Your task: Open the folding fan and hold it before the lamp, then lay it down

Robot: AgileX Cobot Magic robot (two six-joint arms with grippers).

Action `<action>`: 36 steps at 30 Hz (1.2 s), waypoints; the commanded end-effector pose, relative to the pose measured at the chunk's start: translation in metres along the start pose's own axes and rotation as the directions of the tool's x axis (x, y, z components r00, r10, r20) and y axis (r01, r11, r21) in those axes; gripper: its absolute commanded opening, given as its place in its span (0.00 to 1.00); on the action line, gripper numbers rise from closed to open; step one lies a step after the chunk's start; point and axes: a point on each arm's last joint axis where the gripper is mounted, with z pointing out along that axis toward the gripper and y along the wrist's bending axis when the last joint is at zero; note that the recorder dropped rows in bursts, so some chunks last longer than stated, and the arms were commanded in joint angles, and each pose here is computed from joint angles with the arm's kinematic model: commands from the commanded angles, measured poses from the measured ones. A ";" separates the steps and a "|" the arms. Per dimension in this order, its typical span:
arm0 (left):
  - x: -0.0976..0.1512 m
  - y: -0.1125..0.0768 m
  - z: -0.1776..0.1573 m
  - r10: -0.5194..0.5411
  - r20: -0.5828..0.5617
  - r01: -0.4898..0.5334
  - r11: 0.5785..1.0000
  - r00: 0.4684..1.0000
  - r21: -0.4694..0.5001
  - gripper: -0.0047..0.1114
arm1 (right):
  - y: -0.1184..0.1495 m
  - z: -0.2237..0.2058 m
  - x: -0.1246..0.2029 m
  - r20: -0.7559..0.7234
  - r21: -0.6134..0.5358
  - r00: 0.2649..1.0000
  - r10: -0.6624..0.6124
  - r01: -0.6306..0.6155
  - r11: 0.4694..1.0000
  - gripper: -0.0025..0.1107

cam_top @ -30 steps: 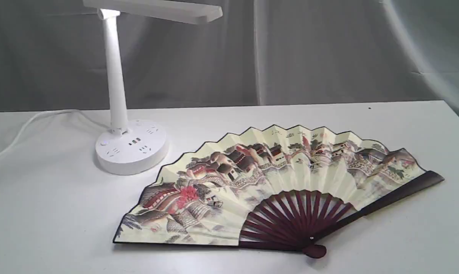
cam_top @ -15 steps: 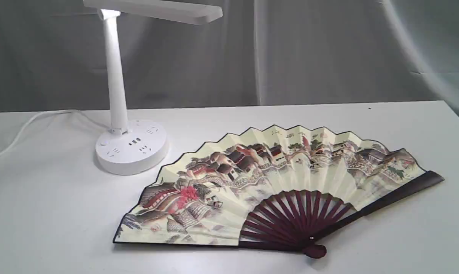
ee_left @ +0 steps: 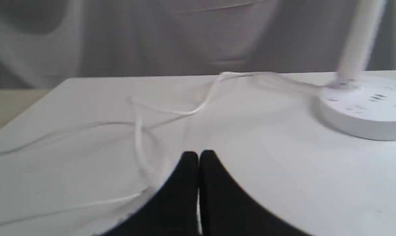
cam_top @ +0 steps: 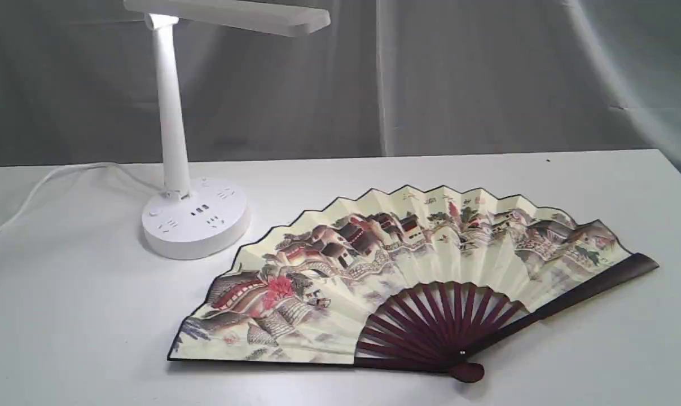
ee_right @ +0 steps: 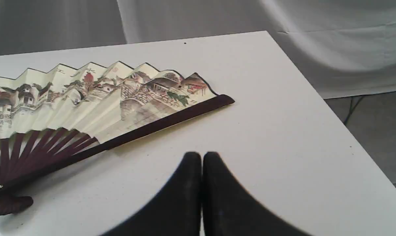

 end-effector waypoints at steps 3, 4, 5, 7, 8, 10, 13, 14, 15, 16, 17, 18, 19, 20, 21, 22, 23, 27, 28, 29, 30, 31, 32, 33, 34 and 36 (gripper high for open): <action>0.011 0.023 -0.004 -0.124 -0.075 0.101 0.960 0.989 -0.261 0.04 | 0.000 0.000 0.001 -0.003 -0.004 1.000 0.010 -0.010 1.000 0.02; 0.010 0.022 -0.003 -0.155 -0.067 0.133 0.958 0.986 -0.255 0.04 | 0.000 0.000 0.001 -0.003 -0.004 1.000 0.010 -0.010 1.000 0.02; 0.010 0.021 -0.003 -0.190 -0.054 0.172 0.956 0.980 -0.239 0.04 | 0.000 0.000 0.001 -0.003 -0.004 1.000 0.010 -0.010 1.000 0.02; 0.009 0.012 -0.001 -0.354 -0.031 0.346 0.926 0.935 -0.152 0.04 | 0.001 0.000 0.001 -0.004 -0.018 1.000 0.006 -0.006 1.000 0.02; 0.008 0.009 -0.001 -0.417 -0.031 0.411 0.904 0.909 -0.119 0.04 | 0.002 0.000 0.001 -0.004 -0.026 1.000 0.004 -0.004 1.000 0.02; -0.003 -0.002 -0.001 -0.491 -0.041 0.492 0.871 0.870 0.008 0.04 | 0.003 -0.001 0.000 0.010 -0.044 1.000 -0.003 0.003 0.999 0.02; -0.018 -0.011 -0.003 -0.483 -0.071 0.488 0.865 0.873 0.117 0.04 | 0.003 -0.005 -0.002 0.066 -0.048 0.998 0.000 0.004 0.999 0.02; -0.021 -0.012 -0.004 -0.494 -0.087 0.502 0.855 0.865 0.132 0.04 | 0.003 -0.007 -0.003 0.094 -0.049 0.996 0.001 0.004 0.999 0.02; -0.028 -0.015 -0.006 -0.481 -0.097 0.490 0.855 0.871 0.168 0.04 | 0.003 -0.007 -0.003 0.094 -0.049 0.996 0.001 0.004 0.999 0.02; -0.036 -0.017 -0.008 -0.448 -0.091 0.456 0.863 0.890 0.215 0.04 | 0.003 -0.007 -0.004 0.103 -0.048 0.995 0.002 0.003 0.999 0.02; -0.045 -0.022 -0.011 -0.398 -0.067 0.400 0.871 0.915 0.287 0.04 | 0.003 -0.007 -0.005 0.113 -0.048 0.994 0.002 0.003 0.999 0.02; -0.054 -0.027 -0.015 -0.348 -0.032 0.335 0.866 0.937 0.370 0.04 | 0.003 -0.007 -0.005 0.113 -0.048 0.994 0.002 0.003 0.999 0.02; -0.063 -0.032 -0.019 -0.300 0.023 0.258 0.856 0.954 0.447 0.04 | 0.003 -0.007 -0.005 0.115 -0.048 0.993 0.002 0.003 0.999 0.02; -0.070 -0.037 -0.023 -0.265 0.094 0.181 0.837 0.959 0.517 0.04 | 0.003 -0.007 -0.005 0.112 -0.048 0.994 0.002 0.003 0.999 0.02; -0.076 -0.041 -0.027 -0.252 0.168 0.117 0.818 0.953 0.563 0.04 | 0.003 -0.007 -0.005 0.112 -0.048 0.994 0.002 0.003 0.999 0.02; -0.083 -0.044 -0.032 -0.255 0.284 0.036 0.800 0.924 0.599 0.04 | 0.003 -0.007 -0.005 0.115 -0.048 0.993 0.002 0.003 0.999 0.02; -0.088 -0.044 -0.035 -0.305 0.340 0.032 0.784 0.890 0.619 0.04 | 0.003 -0.007 -0.005 0.115 -0.048 0.993 0.002 0.003 0.999 0.02; -0.087 -0.036 -0.040 -0.359 0.583 -0.032 0.833 0.729 0.552 0.04 | 0.003 -0.007 -0.005 0.114 -0.049 0.993 0.009 -0.003 0.999 0.02; -0.082 -0.035 -0.039 -0.335 0.600 -0.046 0.848 0.726 0.529 0.04 | 0.003 -0.007 -0.005 0.115 -0.049 0.993 0.007 -0.002 0.999 0.02; -0.077 -0.036 -0.037 -0.274 0.615 -0.089 0.866 0.740 0.492 0.04 | 0.003 -0.007 -0.005 0.115 -0.049 0.993 0.007 -0.002 0.999 0.02; -0.069 -0.039 -0.034 -0.186 0.609 -0.148 0.878 0.771 0.455 0.04 | 0.003 -0.007 -0.005 0.115 -0.049 0.993 0.007 -0.002 0.999 0.02; -0.062 -0.040 -0.030 -0.134 0.582 -0.173 0.881 0.802 0.441 0.04 | 0.003 -0.007 -0.005 0.115 -0.049 0.993 0.007 -0.002 0.999 0.02; -0.056 -0.041 -0.027 -0.123 0.542 -0.160 0.880 0.831 0.446 0.04 | 0.003 -0.007 -0.005 0.115 -0.049 0.993 0.007 -0.002 0.999 0.02; -0.047 -0.040 -0.023 -0.132 0.478 -0.112 0.887 0.868 0.449 0.04 | 0.003 -0.007 -0.005 0.115 -0.049 0.993 0.007 -0.002 0.999 0.02; -0.041 -0.038 -0.021 -0.155 0.435 -0.063 0.892 0.887 0.447 0.04 | 0.003 -0.007 -0.005 0.115 -0.049 0.993 0.007 -0.002 0.999 0.02; -0.040 -0.032 -0.022 -0.192 0.427 -0.002 0.910 0.884 0.415 0.04 | 0.003 -0.007 -0.005 0.115 -0.049 0.993 0.007 -0.002 0.999 0.02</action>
